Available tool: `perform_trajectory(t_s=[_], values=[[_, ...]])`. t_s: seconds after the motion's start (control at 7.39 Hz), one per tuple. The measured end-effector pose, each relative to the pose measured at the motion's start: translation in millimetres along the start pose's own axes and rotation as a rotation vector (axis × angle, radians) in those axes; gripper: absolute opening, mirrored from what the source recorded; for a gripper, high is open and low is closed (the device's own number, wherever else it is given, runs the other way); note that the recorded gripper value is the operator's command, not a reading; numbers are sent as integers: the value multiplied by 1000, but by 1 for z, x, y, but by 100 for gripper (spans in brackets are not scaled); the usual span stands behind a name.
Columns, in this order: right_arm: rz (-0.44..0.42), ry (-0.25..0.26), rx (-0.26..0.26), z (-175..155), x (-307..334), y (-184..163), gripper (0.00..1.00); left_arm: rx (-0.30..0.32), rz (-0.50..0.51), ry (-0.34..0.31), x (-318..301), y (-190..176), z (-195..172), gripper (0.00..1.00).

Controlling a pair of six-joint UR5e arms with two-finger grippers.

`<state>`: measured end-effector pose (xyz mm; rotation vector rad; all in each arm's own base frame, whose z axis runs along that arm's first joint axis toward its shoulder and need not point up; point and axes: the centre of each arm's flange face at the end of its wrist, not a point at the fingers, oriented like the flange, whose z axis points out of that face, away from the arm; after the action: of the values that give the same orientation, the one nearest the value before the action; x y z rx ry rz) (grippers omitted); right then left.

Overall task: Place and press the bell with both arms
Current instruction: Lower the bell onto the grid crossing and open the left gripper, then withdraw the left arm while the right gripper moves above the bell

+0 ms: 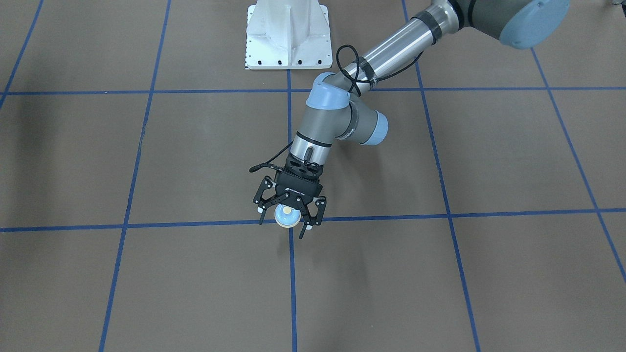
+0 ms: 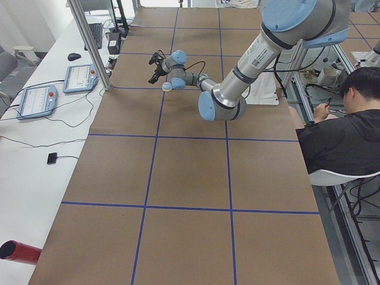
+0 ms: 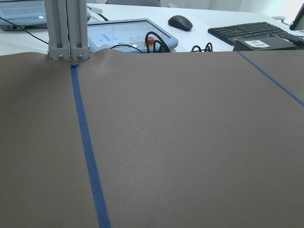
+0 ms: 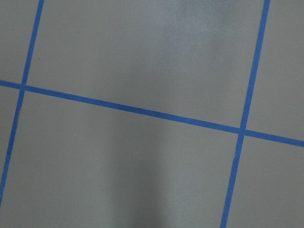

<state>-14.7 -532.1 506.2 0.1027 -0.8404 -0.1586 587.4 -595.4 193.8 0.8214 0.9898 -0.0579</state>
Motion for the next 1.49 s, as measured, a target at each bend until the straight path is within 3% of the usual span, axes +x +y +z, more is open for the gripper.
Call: perform_trajectory(t_s=[0.41,0.81,0.95,1.08,1.22,1.35,1.49], values=[[84,-36,-13,17,-122,-63,100,-152,53,-105,-90,-67,-3,100],[202,-34,-28,55,-304,-98,98,-263,66,-135,-214,-82,-23,100],[235,-30,-24,65,-356,-106,82,-297,79,-132,-262,-79,-39,100],[276,-25,-20,74,-404,-118,53,-327,96,-128,-311,-75,-60,100],[304,-16,-10,81,-447,-132,10,-349,111,-122,-357,-72,-85,100],[298,-15,9,92,-481,-141,0,-364,121,-117,-397,-69,-110,100],[278,-25,29,105,-501,-146,0,-374,126,-108,-429,-67,-132,100]])
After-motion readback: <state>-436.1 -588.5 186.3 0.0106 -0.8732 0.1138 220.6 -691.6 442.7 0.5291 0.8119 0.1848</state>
